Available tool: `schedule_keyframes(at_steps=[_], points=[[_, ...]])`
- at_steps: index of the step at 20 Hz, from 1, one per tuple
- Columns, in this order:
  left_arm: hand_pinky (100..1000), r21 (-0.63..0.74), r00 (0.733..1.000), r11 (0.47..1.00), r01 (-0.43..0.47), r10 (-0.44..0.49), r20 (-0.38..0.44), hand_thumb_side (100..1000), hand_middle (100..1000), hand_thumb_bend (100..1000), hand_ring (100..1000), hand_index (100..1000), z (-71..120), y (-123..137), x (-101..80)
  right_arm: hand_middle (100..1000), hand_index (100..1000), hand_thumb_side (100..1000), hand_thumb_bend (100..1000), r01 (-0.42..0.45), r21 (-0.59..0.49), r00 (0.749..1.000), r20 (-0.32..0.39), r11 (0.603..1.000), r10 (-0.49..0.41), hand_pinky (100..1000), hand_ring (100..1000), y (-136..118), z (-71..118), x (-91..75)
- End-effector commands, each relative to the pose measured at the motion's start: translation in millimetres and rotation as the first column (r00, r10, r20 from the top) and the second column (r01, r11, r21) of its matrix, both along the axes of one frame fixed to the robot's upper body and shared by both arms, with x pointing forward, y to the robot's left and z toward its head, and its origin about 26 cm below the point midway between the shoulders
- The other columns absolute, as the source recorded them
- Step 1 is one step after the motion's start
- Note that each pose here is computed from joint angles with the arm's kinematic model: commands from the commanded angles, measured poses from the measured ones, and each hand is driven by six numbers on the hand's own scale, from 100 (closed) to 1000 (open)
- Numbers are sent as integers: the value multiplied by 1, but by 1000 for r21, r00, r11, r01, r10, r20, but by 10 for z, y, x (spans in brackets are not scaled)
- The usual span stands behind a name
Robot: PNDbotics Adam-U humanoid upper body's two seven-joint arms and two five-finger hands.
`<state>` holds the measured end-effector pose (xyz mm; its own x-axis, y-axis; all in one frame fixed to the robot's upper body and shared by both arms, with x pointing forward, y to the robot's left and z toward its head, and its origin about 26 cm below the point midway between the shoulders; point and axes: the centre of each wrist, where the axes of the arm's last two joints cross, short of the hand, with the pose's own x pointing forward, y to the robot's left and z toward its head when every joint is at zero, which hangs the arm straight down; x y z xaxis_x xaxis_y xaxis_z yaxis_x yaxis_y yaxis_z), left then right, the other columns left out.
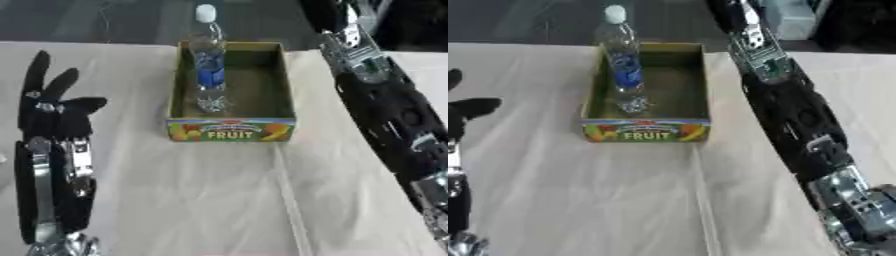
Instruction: Pick up objects on the table and place them in the box.
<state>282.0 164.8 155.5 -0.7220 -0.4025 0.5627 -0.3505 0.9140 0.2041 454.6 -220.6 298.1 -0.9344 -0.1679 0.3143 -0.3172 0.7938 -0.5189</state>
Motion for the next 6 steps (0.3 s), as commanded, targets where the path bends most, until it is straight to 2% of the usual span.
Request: schedule_keyframes(at_steps=[1, 6], points=[[663, 8, 1000, 1000, -8, 8, 23, 1000, 1000, 104, 649, 881, 64, 53, -5, 1000, 1000, 1000, 100, -108, 92, 994, 45, 990, 104, 989, 1000, 57, 240, -291], [668, 5, 999, 1000, -24, 24, 44, 1000, 1000, 105, 659, 880, 114, 73, 20, 974, 1000, 1000, 100, -171, 234, 985, 62, 957, 161, 915, 993, 207, 92, -705]])
